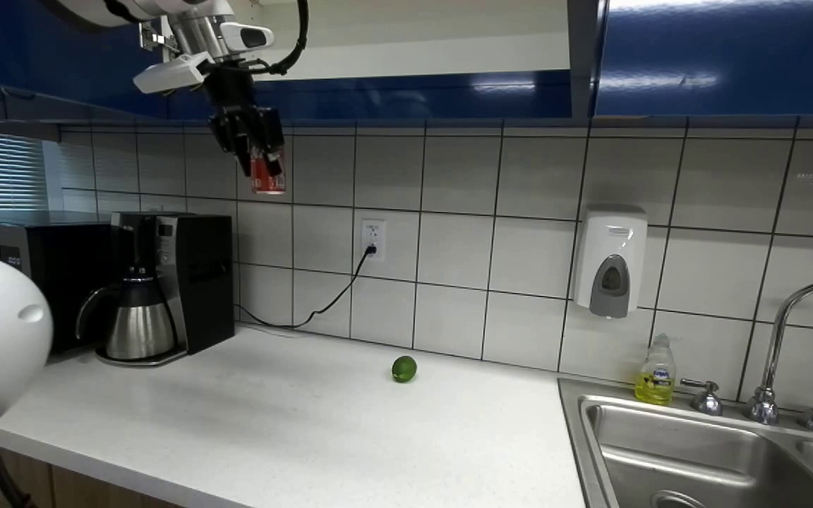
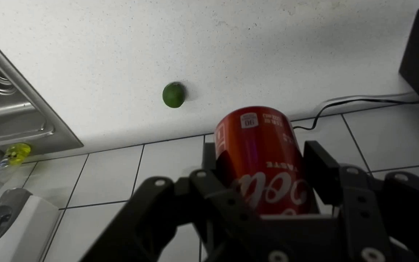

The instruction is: Put the red can inside the cabinet

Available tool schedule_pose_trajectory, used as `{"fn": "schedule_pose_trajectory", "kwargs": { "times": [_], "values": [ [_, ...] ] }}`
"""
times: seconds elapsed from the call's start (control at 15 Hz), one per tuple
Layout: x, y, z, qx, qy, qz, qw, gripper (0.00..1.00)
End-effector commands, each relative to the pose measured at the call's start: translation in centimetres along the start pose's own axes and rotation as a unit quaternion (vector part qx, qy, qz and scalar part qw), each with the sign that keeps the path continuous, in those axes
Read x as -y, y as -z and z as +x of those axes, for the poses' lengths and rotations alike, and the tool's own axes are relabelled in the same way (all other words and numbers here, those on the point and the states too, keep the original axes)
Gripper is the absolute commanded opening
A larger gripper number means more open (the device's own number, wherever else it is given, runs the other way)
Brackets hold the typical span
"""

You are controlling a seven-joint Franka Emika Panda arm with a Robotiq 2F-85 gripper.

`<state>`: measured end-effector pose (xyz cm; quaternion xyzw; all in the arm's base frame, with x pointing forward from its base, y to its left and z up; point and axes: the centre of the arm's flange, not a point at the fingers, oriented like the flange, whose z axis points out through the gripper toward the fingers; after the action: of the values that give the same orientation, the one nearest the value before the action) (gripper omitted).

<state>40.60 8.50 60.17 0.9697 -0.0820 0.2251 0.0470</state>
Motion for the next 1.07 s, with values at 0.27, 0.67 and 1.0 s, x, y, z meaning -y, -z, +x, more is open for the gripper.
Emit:
{"fn": "schedule_pose_trajectory", "kwargs": {
  "times": [0.27,0.67,1.0],
  "values": [
    [-0.9,6.6,2.7,-0.016,-0.003,-0.009,0.9998,0.37],
    [-1.4,12.2,5.7,-0.039,-0.013,-0.01,0.9991,0.37],
    [-1.5,16.5,8.1,-0.058,-0.024,-0.006,0.998,0.37]
  ]
}}
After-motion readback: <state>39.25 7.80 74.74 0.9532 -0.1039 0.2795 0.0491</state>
